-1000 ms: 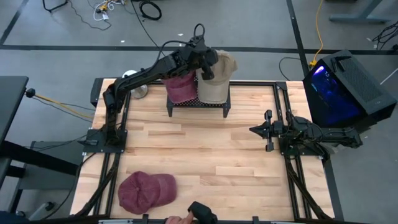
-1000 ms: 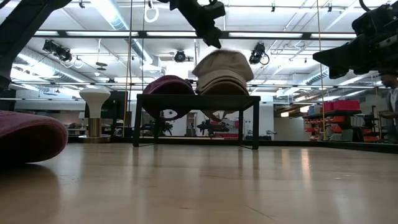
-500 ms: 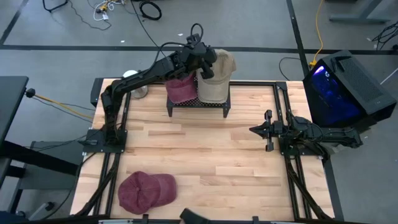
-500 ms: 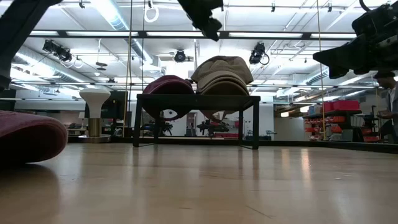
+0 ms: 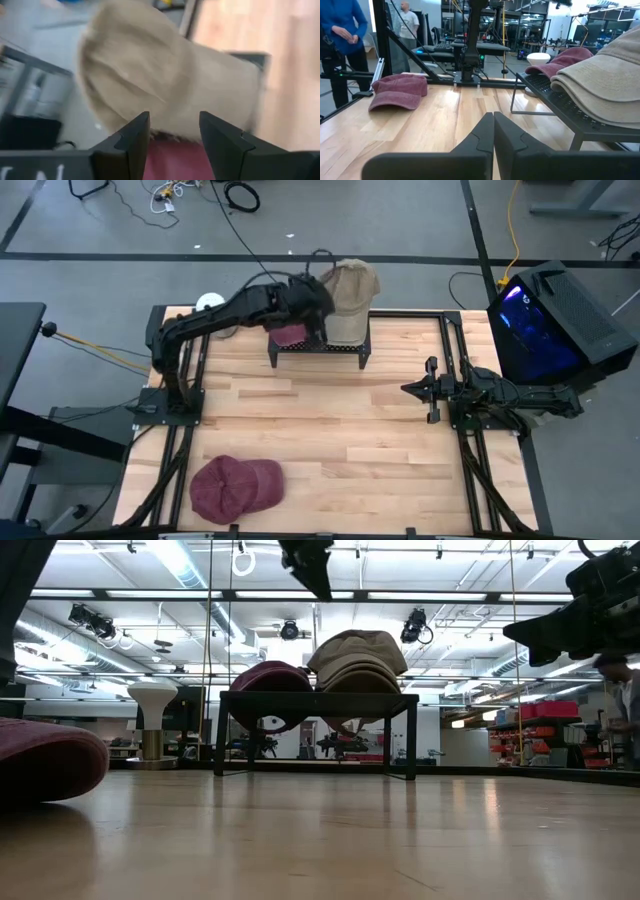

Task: Pick & Place hat
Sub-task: Stack the red cap on the red cap on the shelf

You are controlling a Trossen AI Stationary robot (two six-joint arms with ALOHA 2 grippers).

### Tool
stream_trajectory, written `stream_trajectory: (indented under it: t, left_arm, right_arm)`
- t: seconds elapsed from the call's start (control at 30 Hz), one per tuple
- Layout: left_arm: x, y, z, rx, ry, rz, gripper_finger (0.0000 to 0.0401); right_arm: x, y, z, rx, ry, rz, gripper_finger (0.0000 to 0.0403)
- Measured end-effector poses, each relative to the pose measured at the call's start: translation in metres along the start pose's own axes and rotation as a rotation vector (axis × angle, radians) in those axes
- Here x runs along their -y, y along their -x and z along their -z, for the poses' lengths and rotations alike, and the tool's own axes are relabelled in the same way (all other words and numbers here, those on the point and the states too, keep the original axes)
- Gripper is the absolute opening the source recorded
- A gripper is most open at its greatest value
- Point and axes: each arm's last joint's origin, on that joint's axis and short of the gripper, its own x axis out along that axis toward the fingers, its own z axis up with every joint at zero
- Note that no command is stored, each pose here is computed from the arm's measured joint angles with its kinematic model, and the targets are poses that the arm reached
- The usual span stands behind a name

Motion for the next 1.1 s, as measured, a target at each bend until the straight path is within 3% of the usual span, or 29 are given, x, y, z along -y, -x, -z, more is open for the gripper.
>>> stream_trajectory:
  t: [0.27, 0.63, 0.8, 0.97, 1.1]
  left_arm:
    - [0.054, 0.019, 0.01, -0.116, -0.059, 0.162, 0.0179]
    - [0.136, 0.079, 0.018, -0.149, -0.227, 0.371, 0.0179]
    - [0.161, 0.104, 0.028, -0.225, -0.116, 0.445, 0.0179]
    - [0.176, 0.125, 0.043, -0.375, 0.055, 0.44, 0.0179]
    - [0.189, 0.142, 0.052, -0.424, 0.105, 0.445, 0.0179]
  right_arm:
    - [0.0, 0.0, 0.0, 0.0, 0.0, 0.0, 0.001]
    - [0.0, 0.0, 0.0, 0.0, 0.0, 0.0, 0.001]
    - [0.0, 0.0, 0.0, 0.0, 0.0, 0.0, 0.001]
    - [0.0, 0.0, 0.0, 0.0, 0.0, 0.0, 0.001]
    - [0.0, 0.0, 0.0, 0.0, 0.0, 0.0, 0.001]
